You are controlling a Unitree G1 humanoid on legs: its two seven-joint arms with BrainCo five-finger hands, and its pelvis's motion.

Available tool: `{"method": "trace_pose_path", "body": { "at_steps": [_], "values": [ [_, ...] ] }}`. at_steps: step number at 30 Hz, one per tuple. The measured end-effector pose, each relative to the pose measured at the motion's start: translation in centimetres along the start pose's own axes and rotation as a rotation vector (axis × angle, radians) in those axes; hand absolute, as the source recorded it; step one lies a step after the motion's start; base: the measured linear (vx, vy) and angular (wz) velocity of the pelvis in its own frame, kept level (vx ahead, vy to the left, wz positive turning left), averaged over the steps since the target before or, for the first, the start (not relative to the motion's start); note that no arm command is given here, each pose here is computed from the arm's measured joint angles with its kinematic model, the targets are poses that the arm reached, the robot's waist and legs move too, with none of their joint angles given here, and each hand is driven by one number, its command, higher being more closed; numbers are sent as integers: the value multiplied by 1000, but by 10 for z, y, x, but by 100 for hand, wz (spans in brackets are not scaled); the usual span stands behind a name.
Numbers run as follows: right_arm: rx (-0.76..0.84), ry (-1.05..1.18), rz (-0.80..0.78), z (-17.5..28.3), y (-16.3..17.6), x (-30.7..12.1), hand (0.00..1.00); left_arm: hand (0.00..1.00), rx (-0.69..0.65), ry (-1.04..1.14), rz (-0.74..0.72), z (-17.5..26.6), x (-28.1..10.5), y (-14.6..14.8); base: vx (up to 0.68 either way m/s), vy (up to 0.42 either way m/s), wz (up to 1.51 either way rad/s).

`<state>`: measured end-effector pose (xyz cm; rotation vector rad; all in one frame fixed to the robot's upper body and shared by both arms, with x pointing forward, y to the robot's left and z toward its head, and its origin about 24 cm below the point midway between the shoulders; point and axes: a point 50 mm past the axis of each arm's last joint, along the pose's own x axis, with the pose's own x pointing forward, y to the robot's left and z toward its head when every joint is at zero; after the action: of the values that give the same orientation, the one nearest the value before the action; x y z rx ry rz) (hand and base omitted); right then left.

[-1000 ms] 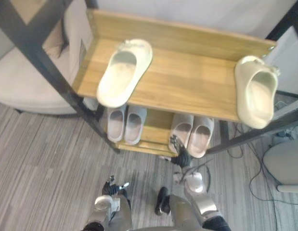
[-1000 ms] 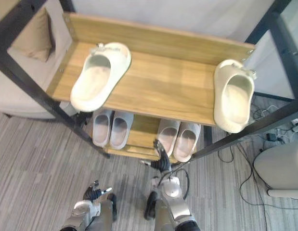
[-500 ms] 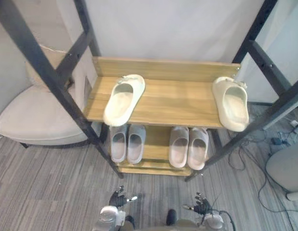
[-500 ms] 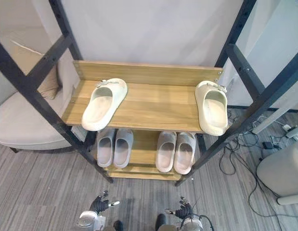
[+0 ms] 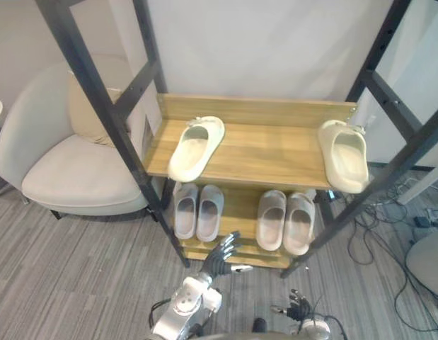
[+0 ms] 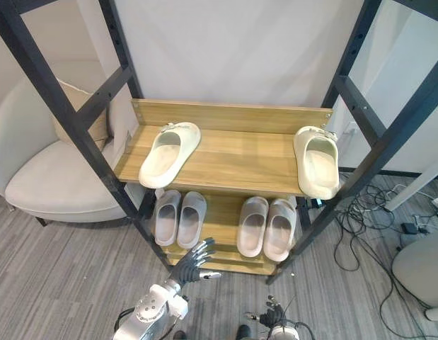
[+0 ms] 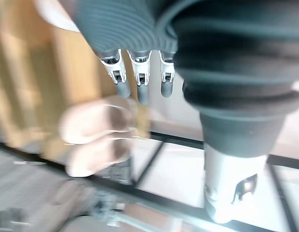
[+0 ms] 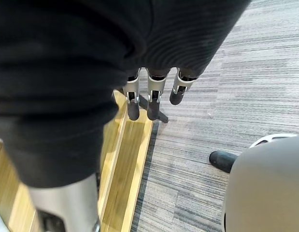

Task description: Organize the slippers on the shoe rack

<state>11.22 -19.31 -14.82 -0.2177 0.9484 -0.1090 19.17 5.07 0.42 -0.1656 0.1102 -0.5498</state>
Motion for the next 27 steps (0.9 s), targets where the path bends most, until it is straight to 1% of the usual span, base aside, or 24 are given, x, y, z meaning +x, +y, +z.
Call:
{"method": "trace_pose_path", "body": {
  "at_steps": [3, 7, 9, 10, 11, 13, 15, 16, 18, 21, 27],
  "values": [
    [-41, -6, 16, 2, 2, 1, 0, 0, -16, -161, -88, 36, 14, -14, 103, -3, 21],
    [-70, -13, 23, 4, 3, 2, 0, 0, 10, -309, -152, 74, 30, -19, 50, 18, 7],
    [-80, -13, 27, 4, 4, 1, 0, 0, 15, -355, -168, 85, 33, -21, 0, 0, 0],
    [-98, -11, 33, 3, 3, 1, 0, 0, 22, -422, -177, 102, 38, -25, 0, 0, 0],
    [-98, -12, 33, 3, 3, 1, 0, 0, 24, -434, -179, 105, 39, -25, -46, -5, -3],
    [-101, -10, 30, 3, 2, 1, 0, 0, 44, -529, -163, 129, 48, -26, -58, 2, -11],
    [-105, -9, 27, 2, 0, 1, 0, 0, 57, -574, -142, 140, 51, -23, -37, 7, -13],
    [-109, -8, 21, 2, -3, 2, 0, 0, 88, -630, -107, 155, 54, -18, -26, 11, -14],
    [-113, -7, 18, 1, -5, 2, 0, 0, 104, -663, -77, 165, 55, -12, -11, 6, -12],
    [-120, 3, 16, -2, -9, 1, 0, 0, 144, -719, -6, 184, 61, 4, 11, 3, -9],
    [-128, 25, 28, -6, -13, 0, 0, 0, 310, -635, 206, 192, 73, 68, 37, 5, -5]
  ]
}}
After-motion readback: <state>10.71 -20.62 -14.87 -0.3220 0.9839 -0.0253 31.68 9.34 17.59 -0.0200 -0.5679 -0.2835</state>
